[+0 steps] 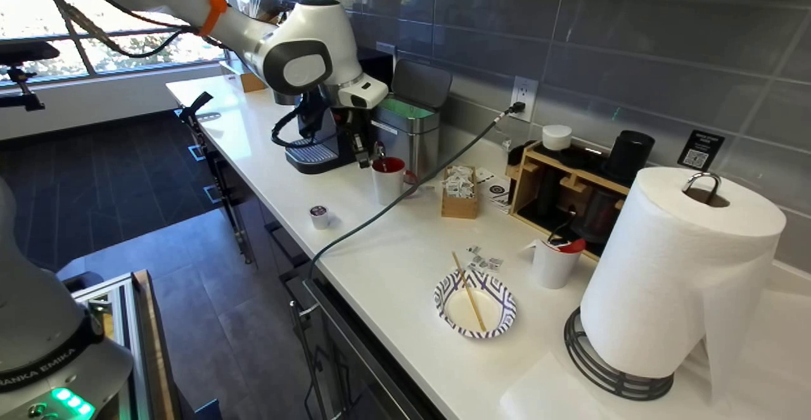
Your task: Put the white sachet from the counter in the wooden box.
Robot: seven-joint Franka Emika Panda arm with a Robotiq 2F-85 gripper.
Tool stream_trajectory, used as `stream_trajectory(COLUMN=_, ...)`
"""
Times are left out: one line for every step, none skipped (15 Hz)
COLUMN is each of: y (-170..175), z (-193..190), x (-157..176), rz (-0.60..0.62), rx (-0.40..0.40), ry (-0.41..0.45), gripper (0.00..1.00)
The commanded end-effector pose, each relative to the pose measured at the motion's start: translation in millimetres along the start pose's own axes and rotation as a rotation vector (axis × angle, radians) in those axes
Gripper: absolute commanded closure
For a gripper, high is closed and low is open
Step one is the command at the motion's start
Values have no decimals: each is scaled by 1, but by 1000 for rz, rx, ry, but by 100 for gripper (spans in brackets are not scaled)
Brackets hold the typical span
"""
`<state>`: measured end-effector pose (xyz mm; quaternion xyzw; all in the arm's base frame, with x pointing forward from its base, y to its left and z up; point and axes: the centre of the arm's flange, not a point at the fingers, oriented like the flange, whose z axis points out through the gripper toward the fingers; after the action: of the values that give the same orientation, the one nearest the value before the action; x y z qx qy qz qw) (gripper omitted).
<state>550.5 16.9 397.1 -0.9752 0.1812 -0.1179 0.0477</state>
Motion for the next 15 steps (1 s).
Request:
stream_trajectory(y=-15, z=-18, x=13, rz=18, rx=59, ry=90, gripper=100)
stream_trajectory(y=-17, z=-24, x=23, rz=11, rx=73, ry=91, gripper=100)
stream_trajectory(y=-18, z=-26, x=26, rz=-5, rx=79, ry=79, gripper=100)
stream_trajectory(y=-16, z=-26, x=15, rz=-2, rx=54, ry=86, gripper=98)
stream_trajectory(y=-18, z=-29, x=18, rz=-3, rx=62, ry=93, gripper=98)
stream_trajectory(y=-18, z=-31, x=21, rz=-5, rx=65, ry=97, gripper=98)
stream_trajectory(y=-19, z=-31, x=21, rz=-5, rx=66, ry=98, gripper=98)
stream_trajectory(y=-19, z=-30, x=22, rz=-5, rx=66, ry=97, gripper=98)
stream_trajectory(y=-19, z=-30, x=22, rz=-5, rx=66, ry=96, gripper=100)
stream_trajectory(y=-28, z=-27, x=32, rz=0, rx=92, ry=102, gripper=100)
stream_trajectory(y=-39, z=-25, x=44, rz=20, rx=89, ry=145, gripper=100)
stream_trajectory(y=-47, z=-26, x=52, rz=19, rx=94, ry=176, gripper=100)
stream_trajectory(y=-55, z=-28, x=61, rz=17, rx=110, ry=204, gripper=100)
stream_trajectory(y=-62, z=-31, x=68, rz=18, rx=121, ry=225, gripper=100)
stream_trajectory(y=-69, z=-31, x=76, rz=18, rx=115, ry=249, gripper=100)
